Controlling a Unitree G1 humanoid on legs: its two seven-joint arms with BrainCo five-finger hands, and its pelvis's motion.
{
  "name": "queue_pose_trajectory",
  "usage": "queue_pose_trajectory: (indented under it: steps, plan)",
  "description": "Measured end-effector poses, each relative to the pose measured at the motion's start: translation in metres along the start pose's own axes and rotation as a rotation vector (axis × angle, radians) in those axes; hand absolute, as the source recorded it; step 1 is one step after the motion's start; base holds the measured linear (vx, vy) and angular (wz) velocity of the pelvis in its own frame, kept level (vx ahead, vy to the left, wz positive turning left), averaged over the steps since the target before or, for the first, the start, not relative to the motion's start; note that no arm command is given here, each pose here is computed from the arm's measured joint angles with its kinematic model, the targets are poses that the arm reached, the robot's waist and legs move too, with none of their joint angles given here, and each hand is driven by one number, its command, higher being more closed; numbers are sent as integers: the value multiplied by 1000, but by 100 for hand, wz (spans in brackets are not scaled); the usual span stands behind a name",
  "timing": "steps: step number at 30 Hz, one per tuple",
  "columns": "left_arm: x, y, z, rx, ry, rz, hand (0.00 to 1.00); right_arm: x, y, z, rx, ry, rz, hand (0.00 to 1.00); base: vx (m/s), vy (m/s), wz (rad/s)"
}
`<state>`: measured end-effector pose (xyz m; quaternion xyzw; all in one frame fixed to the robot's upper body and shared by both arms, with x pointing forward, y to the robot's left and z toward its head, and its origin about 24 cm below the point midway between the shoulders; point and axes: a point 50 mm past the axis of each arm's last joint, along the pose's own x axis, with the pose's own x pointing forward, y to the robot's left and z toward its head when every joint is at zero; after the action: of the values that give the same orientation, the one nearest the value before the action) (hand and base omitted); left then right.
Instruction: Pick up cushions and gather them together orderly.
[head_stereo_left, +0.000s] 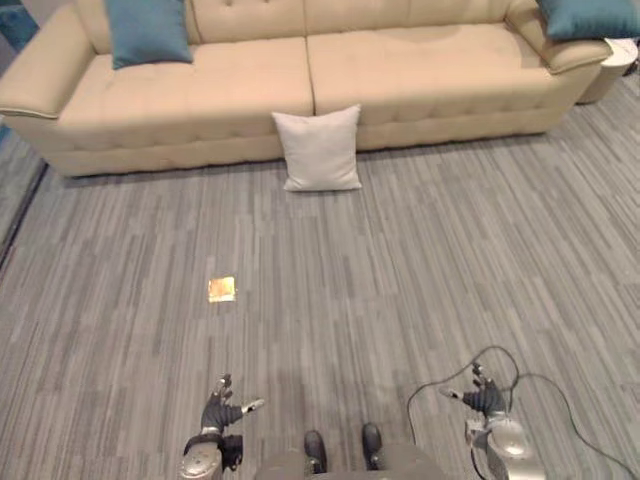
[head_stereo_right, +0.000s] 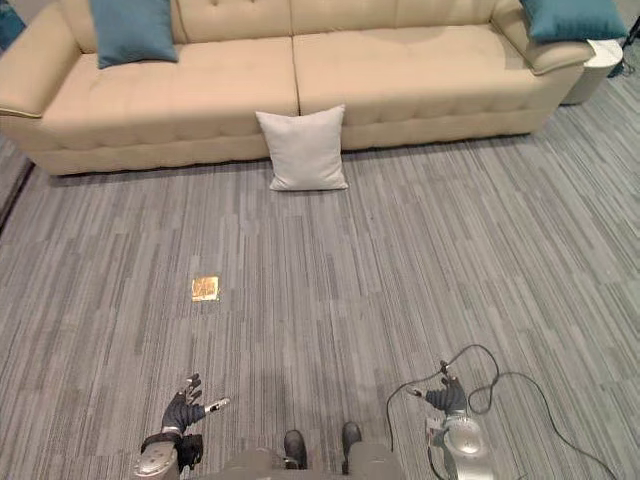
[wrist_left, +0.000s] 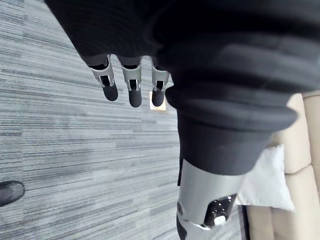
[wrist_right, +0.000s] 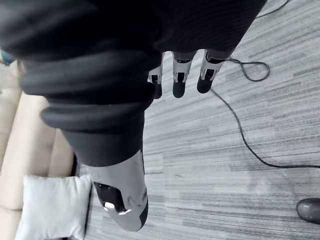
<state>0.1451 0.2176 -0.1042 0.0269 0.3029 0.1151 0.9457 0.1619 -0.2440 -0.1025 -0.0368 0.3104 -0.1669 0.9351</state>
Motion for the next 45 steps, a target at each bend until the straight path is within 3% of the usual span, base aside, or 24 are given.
queue_pose_trajectory:
  steps: [11,22,30,37,45]
  plan:
    - [11,-6,15,34,-39,-33,0,-6,-5,-4,55,1,-12,0,484,-18,34]
    - [8,-22,10,-6,-22,-62,0,-2,21,32,103,-153,59,0,581,-114,-11]
    - [3,-18,-1,-6,10,-46,0,-5,19,10,101,-62,35,0,595,221,-42]
    - [2,-17,-3,8,19,-40,0,-6,41,9,31,-59,134,0,619,134,-16]
    - [7,-30,-1,-1,26,-65,0,-12,22,-9,20,8,86,0,569,-143,54]
